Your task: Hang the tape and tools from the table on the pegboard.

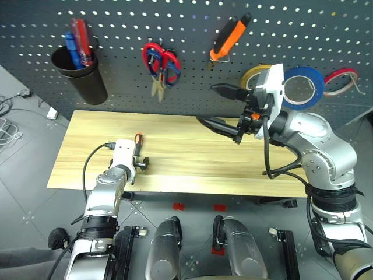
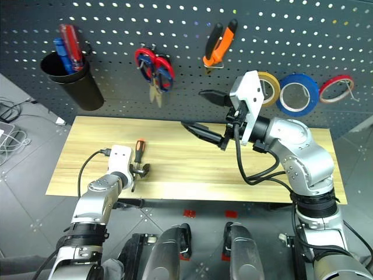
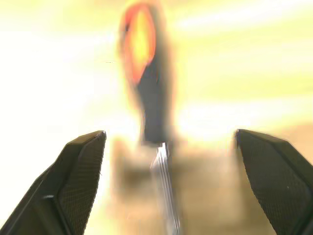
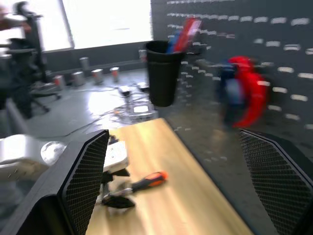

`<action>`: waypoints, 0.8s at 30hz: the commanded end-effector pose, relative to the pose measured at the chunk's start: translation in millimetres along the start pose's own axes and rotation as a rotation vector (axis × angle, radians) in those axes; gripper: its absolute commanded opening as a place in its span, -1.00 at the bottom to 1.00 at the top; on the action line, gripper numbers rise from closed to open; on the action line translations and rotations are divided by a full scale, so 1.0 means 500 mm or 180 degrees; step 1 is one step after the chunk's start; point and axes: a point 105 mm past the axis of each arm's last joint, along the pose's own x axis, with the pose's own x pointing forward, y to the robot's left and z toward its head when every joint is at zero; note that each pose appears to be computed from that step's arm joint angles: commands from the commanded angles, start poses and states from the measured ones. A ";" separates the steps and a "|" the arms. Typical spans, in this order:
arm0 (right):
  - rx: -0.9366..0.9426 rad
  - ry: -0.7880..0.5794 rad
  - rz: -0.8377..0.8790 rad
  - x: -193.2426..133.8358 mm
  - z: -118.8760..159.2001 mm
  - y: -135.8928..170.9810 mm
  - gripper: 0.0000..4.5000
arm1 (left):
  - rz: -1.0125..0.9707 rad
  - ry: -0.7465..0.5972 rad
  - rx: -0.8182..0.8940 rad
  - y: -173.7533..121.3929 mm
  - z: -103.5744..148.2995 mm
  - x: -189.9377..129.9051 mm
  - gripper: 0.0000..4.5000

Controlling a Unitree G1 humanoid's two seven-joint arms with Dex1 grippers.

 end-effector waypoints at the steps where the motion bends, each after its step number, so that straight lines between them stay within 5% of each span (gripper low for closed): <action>1: -0.0141 -0.0063 0.0063 0.003 0.015 0.007 1.00 | 0.0030 -0.0057 -0.0270 -0.006 0.043 -0.002 0.98; 8: -0.0123 -0.0037 0.0107 0.005 0.009 0.012 1.00 | -0.0203 0.0059 -0.0465 -0.042 0.084 0.004 0.98; 24: -0.0130 0.0018 0.0070 0.001 0.001 0.015 1.00 | -0.0139 0.0531 -0.0995 -0.019 0.069 0.029 0.98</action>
